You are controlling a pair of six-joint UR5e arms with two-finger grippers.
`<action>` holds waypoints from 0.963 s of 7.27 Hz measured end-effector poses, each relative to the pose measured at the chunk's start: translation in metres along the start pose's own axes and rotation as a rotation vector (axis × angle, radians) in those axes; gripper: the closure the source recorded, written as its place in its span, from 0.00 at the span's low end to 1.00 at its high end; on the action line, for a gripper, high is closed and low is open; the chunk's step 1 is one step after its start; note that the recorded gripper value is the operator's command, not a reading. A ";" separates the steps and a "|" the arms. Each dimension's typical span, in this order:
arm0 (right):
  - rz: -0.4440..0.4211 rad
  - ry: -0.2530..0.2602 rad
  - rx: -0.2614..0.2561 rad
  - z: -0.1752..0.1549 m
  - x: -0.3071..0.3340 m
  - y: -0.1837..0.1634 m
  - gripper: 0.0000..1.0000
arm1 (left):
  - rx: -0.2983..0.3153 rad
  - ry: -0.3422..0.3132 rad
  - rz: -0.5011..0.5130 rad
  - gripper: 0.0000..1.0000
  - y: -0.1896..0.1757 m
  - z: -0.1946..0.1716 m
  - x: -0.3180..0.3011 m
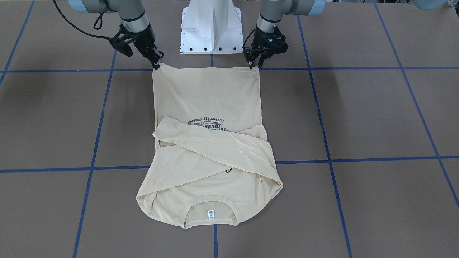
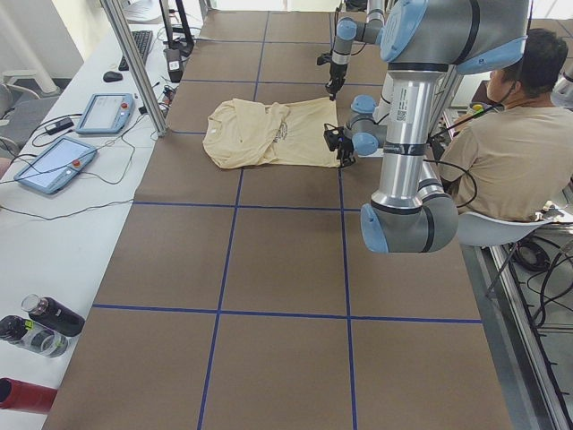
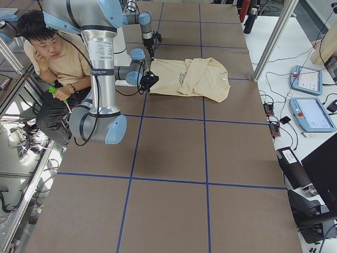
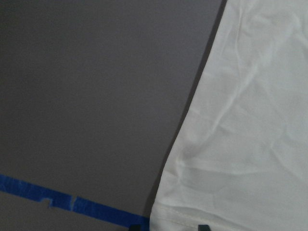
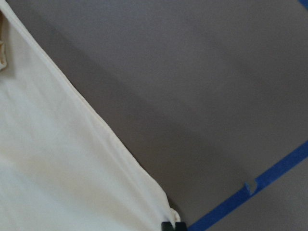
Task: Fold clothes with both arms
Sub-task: 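Grasp both hem corners nearest the robot with left and right grippers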
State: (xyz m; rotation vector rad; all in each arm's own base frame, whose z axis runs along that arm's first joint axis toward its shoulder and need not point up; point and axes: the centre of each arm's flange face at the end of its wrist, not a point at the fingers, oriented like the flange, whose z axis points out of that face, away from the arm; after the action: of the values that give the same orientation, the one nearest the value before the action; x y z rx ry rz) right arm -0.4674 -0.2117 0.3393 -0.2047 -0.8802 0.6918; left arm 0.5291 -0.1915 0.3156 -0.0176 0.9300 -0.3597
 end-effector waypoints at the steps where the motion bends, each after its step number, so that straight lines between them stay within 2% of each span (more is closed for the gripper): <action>1: 0.000 0.001 0.001 0.000 0.000 0.000 1.00 | 0.000 -0.001 0.000 0.95 0.000 0.000 0.000; 2: 0.000 0.001 0.002 0.000 0.001 -0.001 1.00 | -0.001 -0.002 0.001 1.00 0.000 0.001 -0.001; 5: -0.001 0.002 0.004 0.001 0.002 0.000 1.00 | -0.012 0.005 -0.001 1.00 0.000 -0.006 -0.001; 6: -0.002 -0.003 -0.002 -0.002 0.001 0.001 1.00 | -0.037 0.015 -0.001 1.00 0.000 -0.020 -0.004; 7: -0.005 -0.009 -0.018 -0.010 0.002 0.006 1.00 | -0.088 0.022 0.001 1.00 0.001 -0.045 -0.012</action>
State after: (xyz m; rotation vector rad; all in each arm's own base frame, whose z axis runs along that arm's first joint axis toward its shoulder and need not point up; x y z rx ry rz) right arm -0.4616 -0.2046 0.3312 -0.2156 -0.8950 0.6811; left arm 0.4878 -0.1811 0.2975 -0.0941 0.9675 -0.3186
